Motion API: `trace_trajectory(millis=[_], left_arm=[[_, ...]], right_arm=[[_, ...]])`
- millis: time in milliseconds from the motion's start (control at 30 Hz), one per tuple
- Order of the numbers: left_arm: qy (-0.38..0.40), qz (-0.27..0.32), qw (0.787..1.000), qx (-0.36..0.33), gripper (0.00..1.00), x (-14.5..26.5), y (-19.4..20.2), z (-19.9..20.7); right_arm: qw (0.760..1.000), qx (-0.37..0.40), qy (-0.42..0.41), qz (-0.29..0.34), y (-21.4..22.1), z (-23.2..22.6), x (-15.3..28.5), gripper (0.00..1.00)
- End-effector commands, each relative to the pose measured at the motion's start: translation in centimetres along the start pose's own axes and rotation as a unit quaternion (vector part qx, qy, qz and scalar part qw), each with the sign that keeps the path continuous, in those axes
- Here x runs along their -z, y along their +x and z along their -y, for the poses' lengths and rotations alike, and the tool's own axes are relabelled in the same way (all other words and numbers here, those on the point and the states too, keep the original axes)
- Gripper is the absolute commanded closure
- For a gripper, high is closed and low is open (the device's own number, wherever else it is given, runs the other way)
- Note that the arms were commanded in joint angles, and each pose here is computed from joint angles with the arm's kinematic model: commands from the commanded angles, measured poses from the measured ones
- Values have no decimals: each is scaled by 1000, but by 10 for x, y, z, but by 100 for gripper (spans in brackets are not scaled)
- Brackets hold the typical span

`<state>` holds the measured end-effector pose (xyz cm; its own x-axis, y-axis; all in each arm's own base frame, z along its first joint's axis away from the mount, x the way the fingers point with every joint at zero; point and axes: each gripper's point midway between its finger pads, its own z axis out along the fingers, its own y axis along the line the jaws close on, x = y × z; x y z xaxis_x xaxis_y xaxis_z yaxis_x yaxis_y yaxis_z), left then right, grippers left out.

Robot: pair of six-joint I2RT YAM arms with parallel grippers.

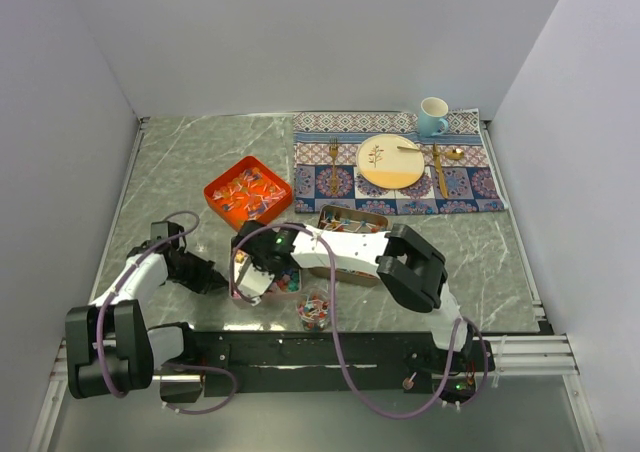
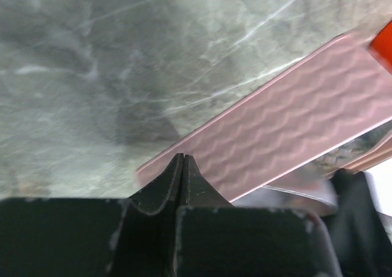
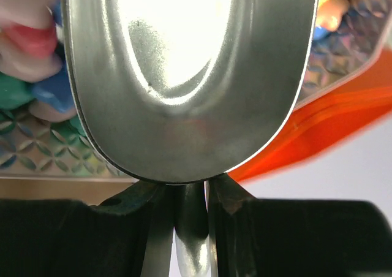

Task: Pack the candies
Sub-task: Scoop the fake candies from the storage box.

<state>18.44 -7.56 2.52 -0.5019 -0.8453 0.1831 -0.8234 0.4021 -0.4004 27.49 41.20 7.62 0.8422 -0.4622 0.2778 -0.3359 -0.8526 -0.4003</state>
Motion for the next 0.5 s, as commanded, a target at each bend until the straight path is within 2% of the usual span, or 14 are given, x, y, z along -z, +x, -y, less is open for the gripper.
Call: trace_trajectory(millis=[0, 200, 467], left_arm=[[57, -12, 998, -10, 99, 10, 1, 30], [57, -2, 998, -16, 99, 11, -2, 27], [83, 12, 997, 3, 99, 18, -17, 34]], right_arm=[[986, 25, -113, 122, -57, -51, -15, 100], [979, -50, -120, 155, -58, -39, -29, 100], [947, -183, -117, 238, -35, -21, -30, 100]])
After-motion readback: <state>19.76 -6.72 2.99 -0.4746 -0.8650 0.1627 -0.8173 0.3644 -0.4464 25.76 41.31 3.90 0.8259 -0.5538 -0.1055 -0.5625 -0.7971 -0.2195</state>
